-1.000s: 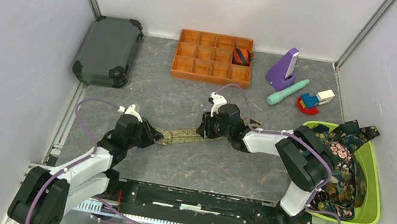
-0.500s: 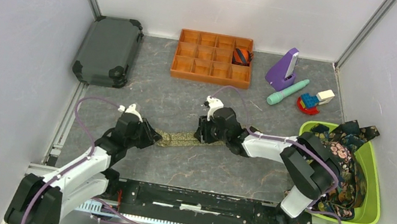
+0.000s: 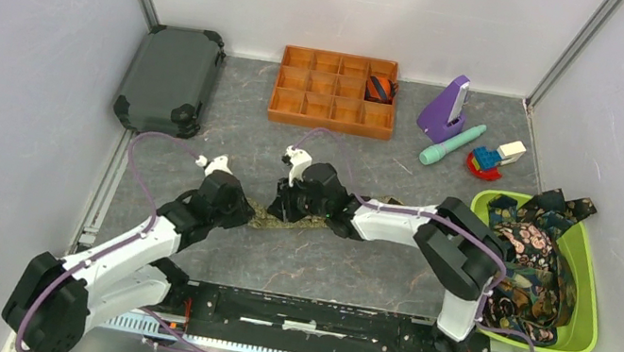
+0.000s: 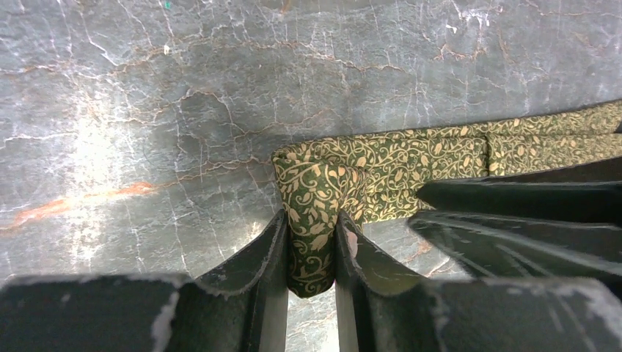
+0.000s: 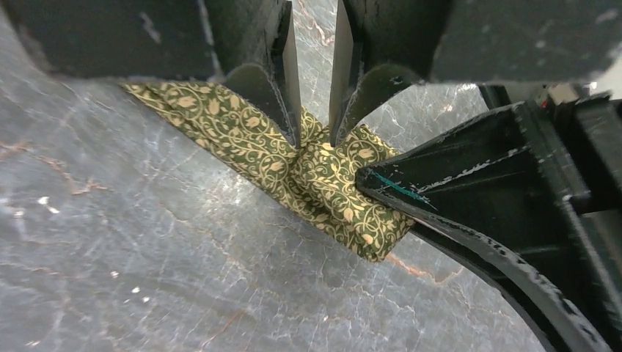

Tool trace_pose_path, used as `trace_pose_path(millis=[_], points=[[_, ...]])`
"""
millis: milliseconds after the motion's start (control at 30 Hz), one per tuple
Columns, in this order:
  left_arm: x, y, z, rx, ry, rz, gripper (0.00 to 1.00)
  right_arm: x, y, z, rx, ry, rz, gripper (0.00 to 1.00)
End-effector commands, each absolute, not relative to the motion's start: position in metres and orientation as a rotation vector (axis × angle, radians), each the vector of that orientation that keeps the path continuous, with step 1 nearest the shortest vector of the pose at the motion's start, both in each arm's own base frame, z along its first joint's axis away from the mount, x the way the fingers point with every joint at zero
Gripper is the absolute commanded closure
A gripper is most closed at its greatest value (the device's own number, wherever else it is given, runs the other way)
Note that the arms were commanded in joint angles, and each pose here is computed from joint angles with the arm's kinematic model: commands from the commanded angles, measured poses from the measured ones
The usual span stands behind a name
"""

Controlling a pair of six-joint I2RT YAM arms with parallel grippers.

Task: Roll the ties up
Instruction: Roll the tie at the center of the board.

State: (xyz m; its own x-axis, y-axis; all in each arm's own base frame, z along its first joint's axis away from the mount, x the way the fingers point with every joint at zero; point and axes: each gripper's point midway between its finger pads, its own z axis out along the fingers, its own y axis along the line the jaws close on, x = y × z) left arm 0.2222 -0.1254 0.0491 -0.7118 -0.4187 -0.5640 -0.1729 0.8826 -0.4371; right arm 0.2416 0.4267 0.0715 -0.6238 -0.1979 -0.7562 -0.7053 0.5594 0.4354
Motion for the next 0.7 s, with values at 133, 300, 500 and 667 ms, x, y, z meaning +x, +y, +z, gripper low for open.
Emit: trace_pose_path(millis=[133,300,500,667], points=[[0.237,-0.116,0.067,-0.364,2.320,-0.250,0.91,0.234,0.461,0.069,-0.760,2.107,1.107,0.74],[0.238,-0.117,0.072,-0.319,2.320,-0.158,0.91,0.234,0.469,0.061,-0.766,2.110,1.136,0.75],[0.238,-0.115,0.074,-0.269,2.330,-0.005,0.91,0.236,0.468,0.060,-0.771,2.110,1.121,0.75],[0.238,-0.107,0.072,-0.246,2.339,0.124,0.91,0.242,0.450,0.060,-0.746,2.121,1.072,0.75]])
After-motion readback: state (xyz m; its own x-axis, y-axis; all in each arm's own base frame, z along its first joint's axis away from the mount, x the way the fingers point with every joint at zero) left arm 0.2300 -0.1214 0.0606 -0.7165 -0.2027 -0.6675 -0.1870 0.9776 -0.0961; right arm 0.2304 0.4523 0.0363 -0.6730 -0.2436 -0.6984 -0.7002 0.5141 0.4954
